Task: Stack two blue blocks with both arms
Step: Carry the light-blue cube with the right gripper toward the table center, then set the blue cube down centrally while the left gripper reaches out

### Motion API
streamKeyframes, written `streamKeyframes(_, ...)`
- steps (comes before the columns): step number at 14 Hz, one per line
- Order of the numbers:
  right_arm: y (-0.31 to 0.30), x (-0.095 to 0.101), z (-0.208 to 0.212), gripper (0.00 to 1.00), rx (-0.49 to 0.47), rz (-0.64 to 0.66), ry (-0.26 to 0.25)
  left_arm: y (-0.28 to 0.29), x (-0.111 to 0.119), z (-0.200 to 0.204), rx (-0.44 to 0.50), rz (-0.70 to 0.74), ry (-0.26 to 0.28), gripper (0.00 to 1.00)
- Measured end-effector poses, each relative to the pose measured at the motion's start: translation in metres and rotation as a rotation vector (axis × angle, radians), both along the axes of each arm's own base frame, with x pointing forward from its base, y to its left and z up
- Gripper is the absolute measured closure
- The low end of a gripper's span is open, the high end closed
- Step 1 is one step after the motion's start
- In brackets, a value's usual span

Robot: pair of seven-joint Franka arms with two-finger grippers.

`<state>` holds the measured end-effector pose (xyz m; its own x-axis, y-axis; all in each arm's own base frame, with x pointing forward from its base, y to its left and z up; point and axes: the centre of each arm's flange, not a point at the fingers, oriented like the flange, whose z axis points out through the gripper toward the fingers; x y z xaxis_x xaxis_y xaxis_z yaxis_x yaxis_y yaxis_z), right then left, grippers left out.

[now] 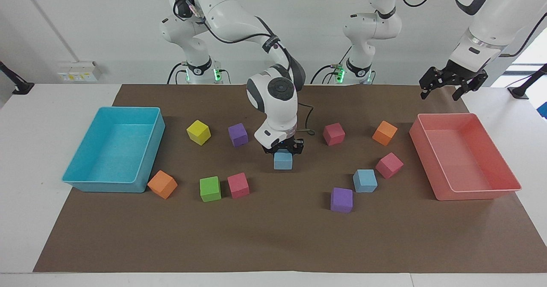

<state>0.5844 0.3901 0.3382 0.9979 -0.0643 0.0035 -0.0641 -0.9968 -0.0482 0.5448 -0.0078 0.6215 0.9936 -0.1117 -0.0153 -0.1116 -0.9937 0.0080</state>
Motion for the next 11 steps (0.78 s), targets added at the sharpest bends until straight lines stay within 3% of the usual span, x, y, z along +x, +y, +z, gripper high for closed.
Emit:
streamKeyframes(6,0.003,-0.010,-0.024,0.41,-0.015,0.077,0.033,-0.004,0.007,-0.003,-0.003,-0.006,-0.012,0.00)
streamKeyframes(11,0.001,-0.017,-0.036,0.41,-0.001,0.079,0.071,-0.014,0.044,-0.026,-0.006,-0.016,-0.006,0.00)
